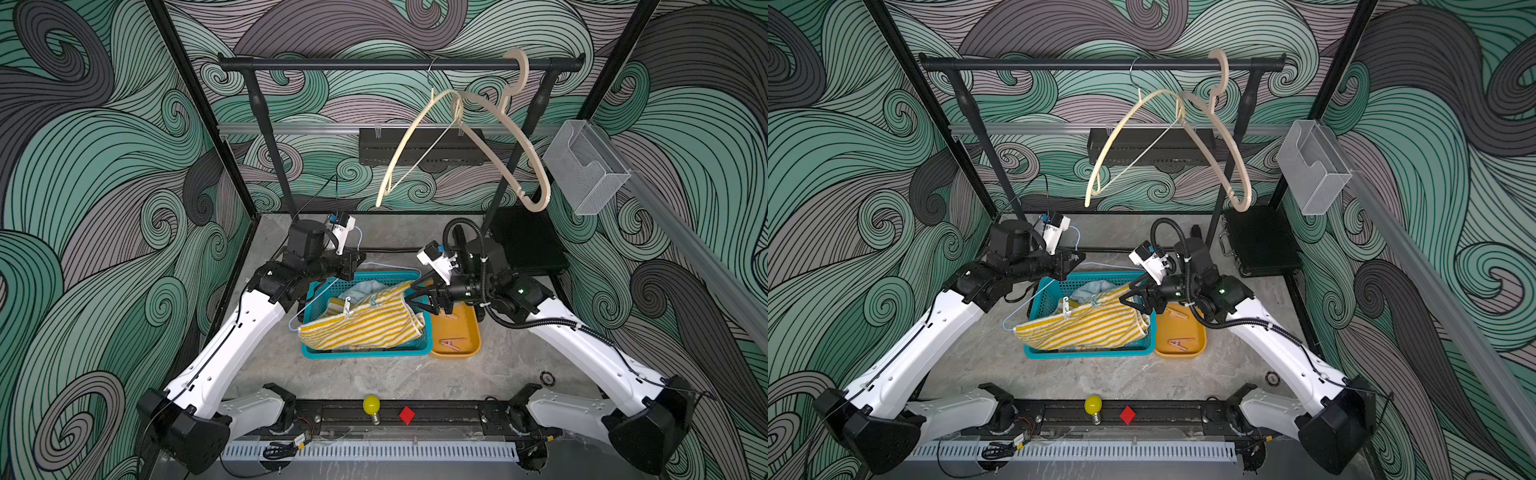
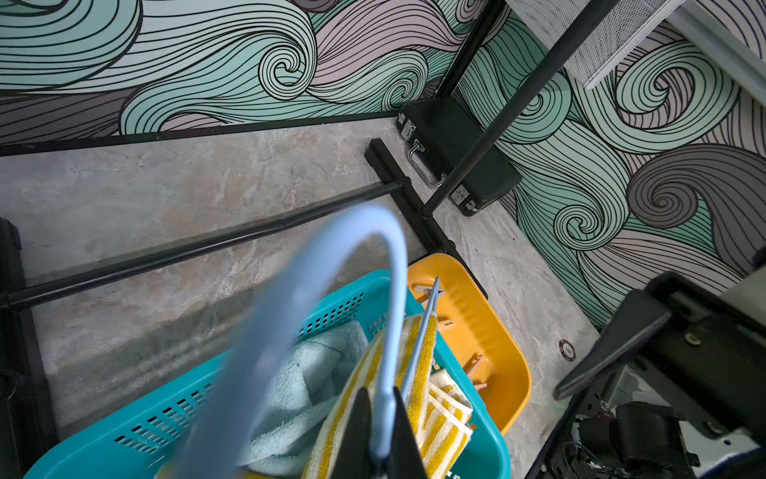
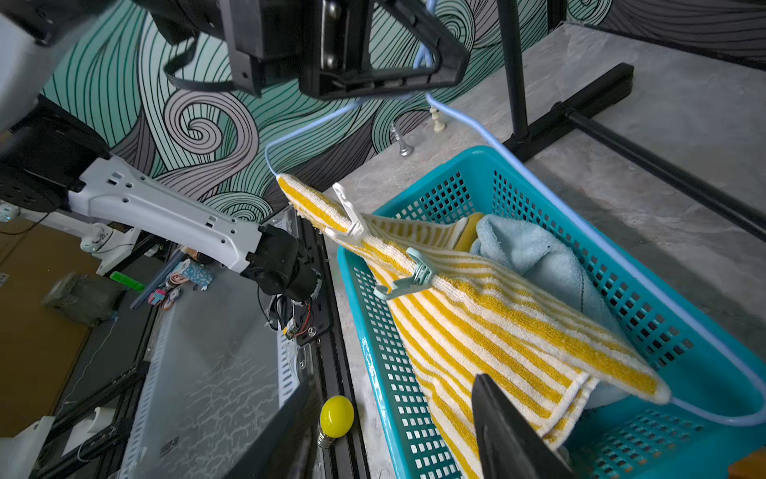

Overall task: Remove the clothespins securing towels to the hanger
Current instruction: Pick up the hanger from the clothesline, then remove the clothespin from the hanger.

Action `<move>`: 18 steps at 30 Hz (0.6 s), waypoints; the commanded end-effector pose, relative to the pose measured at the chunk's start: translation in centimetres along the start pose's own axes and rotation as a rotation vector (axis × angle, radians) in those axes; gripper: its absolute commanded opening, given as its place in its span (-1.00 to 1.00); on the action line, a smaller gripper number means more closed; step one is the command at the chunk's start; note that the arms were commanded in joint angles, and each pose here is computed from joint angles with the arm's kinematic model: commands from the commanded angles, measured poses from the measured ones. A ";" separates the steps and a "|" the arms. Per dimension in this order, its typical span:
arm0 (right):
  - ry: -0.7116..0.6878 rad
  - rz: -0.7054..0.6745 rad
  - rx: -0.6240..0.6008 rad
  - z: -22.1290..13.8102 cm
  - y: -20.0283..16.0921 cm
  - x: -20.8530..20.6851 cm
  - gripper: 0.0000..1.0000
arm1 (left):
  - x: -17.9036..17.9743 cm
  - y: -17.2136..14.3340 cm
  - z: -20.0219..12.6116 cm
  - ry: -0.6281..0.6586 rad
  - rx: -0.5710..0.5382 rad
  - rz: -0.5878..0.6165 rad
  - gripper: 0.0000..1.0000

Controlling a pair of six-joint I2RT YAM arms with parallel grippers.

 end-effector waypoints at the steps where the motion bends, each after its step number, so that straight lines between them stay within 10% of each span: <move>1: -0.017 -0.073 0.026 0.8 -0.5 0.2 0.18 | -0.8 1.0 -0.6 -0.052 -0.057 0.014 -1.00; 18: -0.016 -0.240 0.069 3.5 -0.5 2.2 0.22 | -1.3 2.9 0.4 -0.276 0.037 -0.064 -1.00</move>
Point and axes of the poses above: each gripper's point midway between its finger pads, its own z axis out along the fingers, its own x axis along the line the jaws close on, y = z × x, the point moved 9 cm from there along -z, back along the fingers
